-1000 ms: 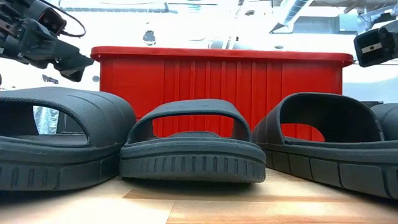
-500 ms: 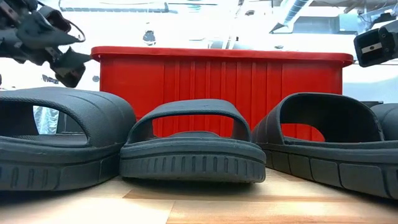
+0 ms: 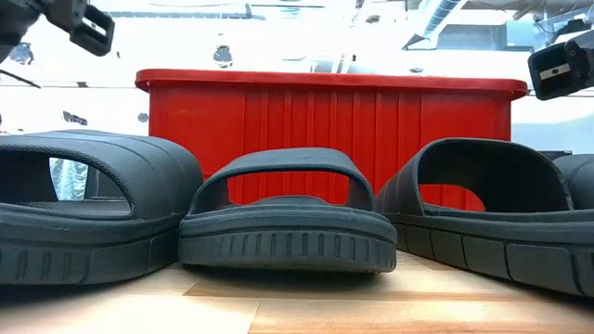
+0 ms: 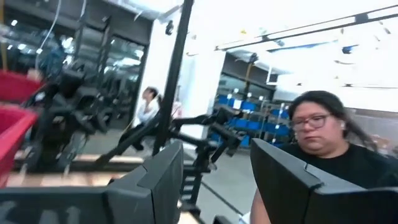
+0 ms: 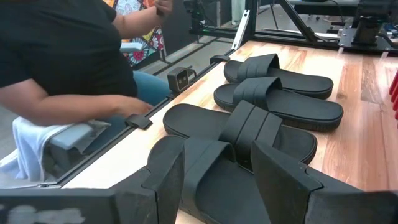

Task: Pick and place slides into bin
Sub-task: Put the black slipper into the red bin

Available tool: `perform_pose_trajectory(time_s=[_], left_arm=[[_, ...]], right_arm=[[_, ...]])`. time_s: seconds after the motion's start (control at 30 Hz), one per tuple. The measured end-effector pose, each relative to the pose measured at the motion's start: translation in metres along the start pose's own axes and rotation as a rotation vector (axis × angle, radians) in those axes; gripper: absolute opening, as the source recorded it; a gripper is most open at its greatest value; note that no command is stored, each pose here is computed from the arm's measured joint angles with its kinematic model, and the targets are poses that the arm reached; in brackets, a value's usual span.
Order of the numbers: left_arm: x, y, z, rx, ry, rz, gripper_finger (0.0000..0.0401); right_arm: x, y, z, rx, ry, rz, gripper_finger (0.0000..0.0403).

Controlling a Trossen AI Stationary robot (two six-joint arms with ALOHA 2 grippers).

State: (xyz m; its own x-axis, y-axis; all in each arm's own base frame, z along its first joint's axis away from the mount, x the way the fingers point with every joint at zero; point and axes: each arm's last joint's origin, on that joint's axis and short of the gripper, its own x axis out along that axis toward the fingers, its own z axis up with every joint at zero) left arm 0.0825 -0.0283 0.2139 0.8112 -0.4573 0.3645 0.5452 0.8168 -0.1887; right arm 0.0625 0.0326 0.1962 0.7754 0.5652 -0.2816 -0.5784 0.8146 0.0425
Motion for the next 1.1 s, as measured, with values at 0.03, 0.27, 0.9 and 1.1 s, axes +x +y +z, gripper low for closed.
perform_pose_trajectory(time_s=[0.03, 0.27, 0.9, 1.1], left_arm=[[0.0, -0.002, 0.0, 0.001, -0.002, -0.004, 0.0178], [0.006, -0.012, -0.005, 0.004, 0.008, -0.011, 0.0178], [0.038, -0.022, -0.048, -0.308, 0.222, 0.241, 0.0178], [0.062, -0.027, -0.057, -0.329, 0.313, 0.307, 0.0178]], right_arm=[[0.0, 0.0, 0.0, 0.0, 0.0, 0.0, 0.0178], [0.0, 0.0, 0.0, 0.0, 0.0, 0.0, 0.0176], [0.0, 0.0, 0.0, 0.0, 0.0, 0.0, 0.0177], [0.0, 0.0, 0.0, 0.0, 0.0, 0.0, 0.0176]])
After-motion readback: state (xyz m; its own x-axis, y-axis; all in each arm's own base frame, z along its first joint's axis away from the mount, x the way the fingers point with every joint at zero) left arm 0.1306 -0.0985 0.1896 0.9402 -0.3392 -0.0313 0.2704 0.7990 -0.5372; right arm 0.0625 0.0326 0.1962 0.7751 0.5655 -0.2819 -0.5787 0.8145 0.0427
